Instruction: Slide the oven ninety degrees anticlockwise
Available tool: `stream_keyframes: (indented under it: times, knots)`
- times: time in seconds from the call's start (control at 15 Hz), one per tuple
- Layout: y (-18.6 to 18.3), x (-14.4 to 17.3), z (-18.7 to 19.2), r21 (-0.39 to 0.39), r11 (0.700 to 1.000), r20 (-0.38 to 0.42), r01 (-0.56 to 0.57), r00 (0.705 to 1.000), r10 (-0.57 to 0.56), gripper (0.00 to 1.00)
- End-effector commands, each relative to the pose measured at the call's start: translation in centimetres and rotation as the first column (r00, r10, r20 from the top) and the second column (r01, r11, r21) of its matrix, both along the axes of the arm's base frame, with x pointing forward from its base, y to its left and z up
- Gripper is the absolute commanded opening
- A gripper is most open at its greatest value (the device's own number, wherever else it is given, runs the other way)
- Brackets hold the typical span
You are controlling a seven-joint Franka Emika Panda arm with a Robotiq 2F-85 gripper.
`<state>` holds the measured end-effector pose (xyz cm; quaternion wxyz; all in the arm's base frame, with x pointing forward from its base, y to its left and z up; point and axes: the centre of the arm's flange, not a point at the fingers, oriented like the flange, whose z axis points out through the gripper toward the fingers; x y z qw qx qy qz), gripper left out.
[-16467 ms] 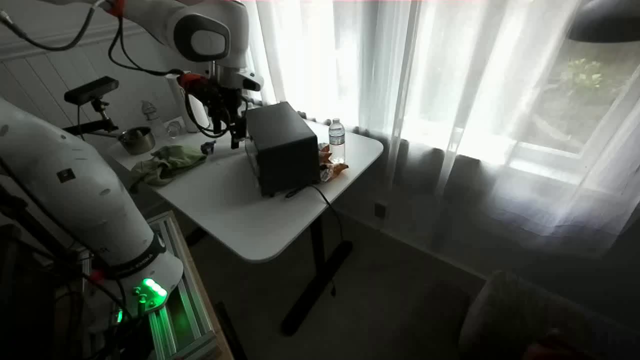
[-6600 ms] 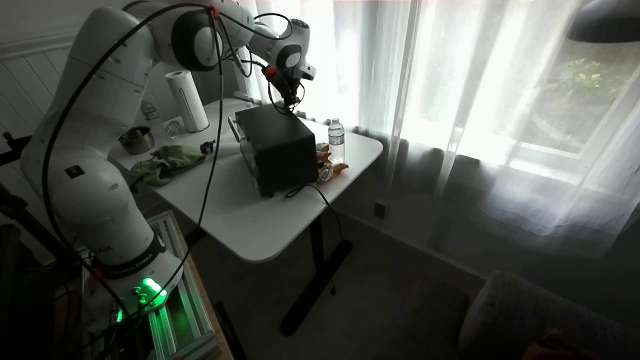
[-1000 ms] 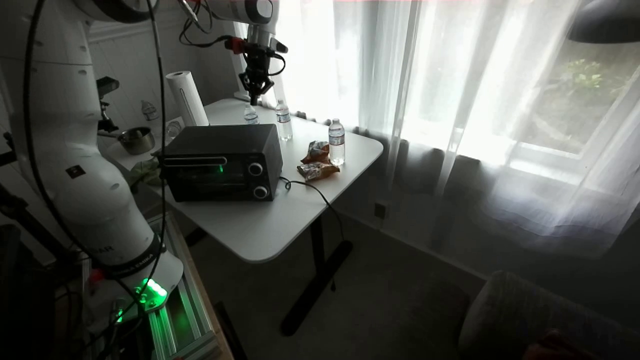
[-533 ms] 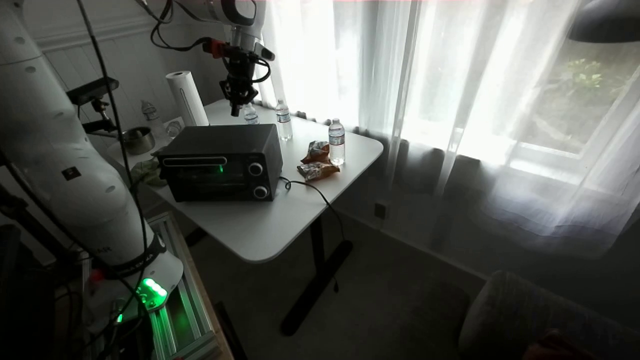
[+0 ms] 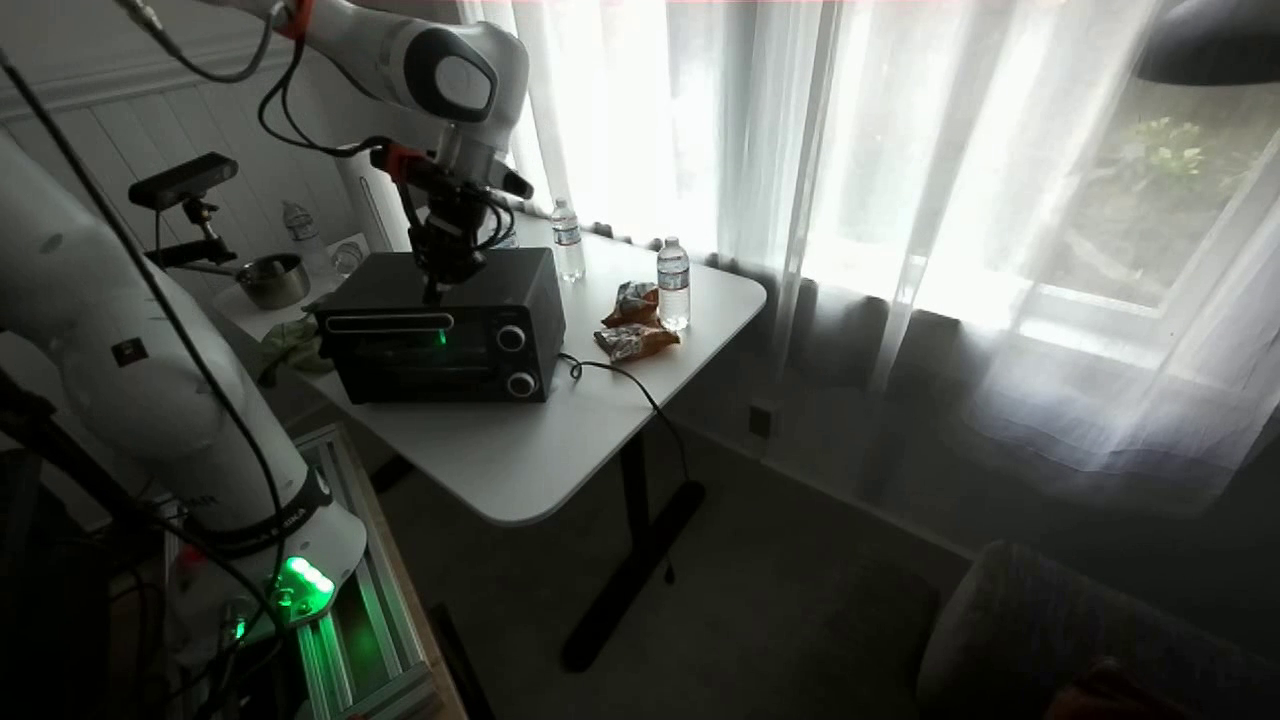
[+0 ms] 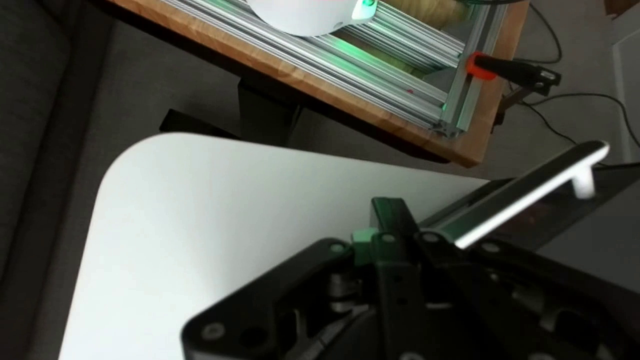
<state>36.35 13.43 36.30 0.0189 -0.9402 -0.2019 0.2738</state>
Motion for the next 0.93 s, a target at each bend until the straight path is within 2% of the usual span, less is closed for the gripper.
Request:
stream_keyframes:
  times: [0.0,0.73,0.87]
  knots:
    - [-0.8,-0.7,-0.4,-0.002,1.0,0.0,0.015,1.0,-0.015,0.01]
    - [-1.3,-1.3,-0.3,-0.001,1.0,0.015,0.022,1.0,-0.022,0.0]
    - [-1.4,-1.9,-1.4,-0.004,0.999,0.011,0.044,0.999,-0.044,0.0]
